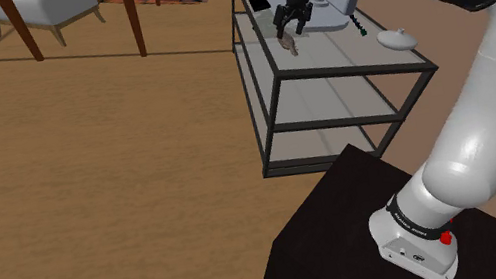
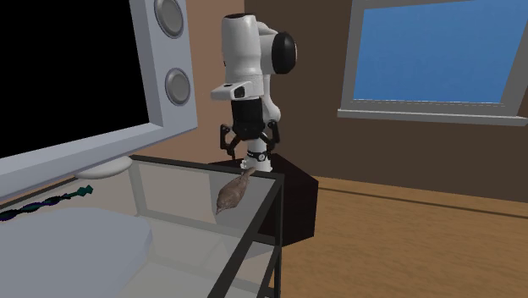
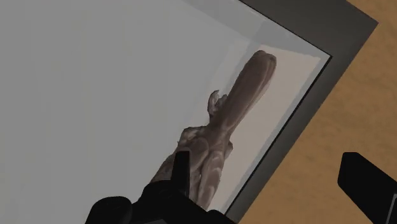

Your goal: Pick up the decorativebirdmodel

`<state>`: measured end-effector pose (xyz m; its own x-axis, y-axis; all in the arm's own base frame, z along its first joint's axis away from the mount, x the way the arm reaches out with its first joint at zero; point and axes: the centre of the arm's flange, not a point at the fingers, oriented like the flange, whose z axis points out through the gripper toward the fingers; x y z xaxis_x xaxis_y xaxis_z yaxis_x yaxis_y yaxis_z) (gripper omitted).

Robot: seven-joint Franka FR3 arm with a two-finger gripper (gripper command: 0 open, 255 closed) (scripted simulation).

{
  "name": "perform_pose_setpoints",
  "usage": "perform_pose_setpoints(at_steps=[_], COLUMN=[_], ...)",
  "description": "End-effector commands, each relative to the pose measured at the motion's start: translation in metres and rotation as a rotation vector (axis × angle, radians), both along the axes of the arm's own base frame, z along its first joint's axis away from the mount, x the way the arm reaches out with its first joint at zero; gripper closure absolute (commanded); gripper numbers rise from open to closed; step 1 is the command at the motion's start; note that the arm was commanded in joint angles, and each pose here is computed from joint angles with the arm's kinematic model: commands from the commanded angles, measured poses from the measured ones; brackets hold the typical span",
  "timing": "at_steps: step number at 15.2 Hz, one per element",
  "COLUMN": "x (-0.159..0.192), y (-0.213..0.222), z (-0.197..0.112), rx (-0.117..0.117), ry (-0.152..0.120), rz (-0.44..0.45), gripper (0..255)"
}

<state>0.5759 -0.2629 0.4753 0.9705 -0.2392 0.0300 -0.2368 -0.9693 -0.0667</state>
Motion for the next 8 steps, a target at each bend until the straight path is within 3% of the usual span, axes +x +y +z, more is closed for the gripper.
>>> perform_pose_setpoints(at_steps=[1,5,8], x=[0.012,0.04,0.045], y=[-0.021,-0.062,-0.069], z=[-0.008,-0.024,-0.037], rx=[0.004,0.011,0.012], ry=[-0.005,-0.014,-0.015], rz=[-0.025,-0.075,-0.083], gripper=[0,0,0])
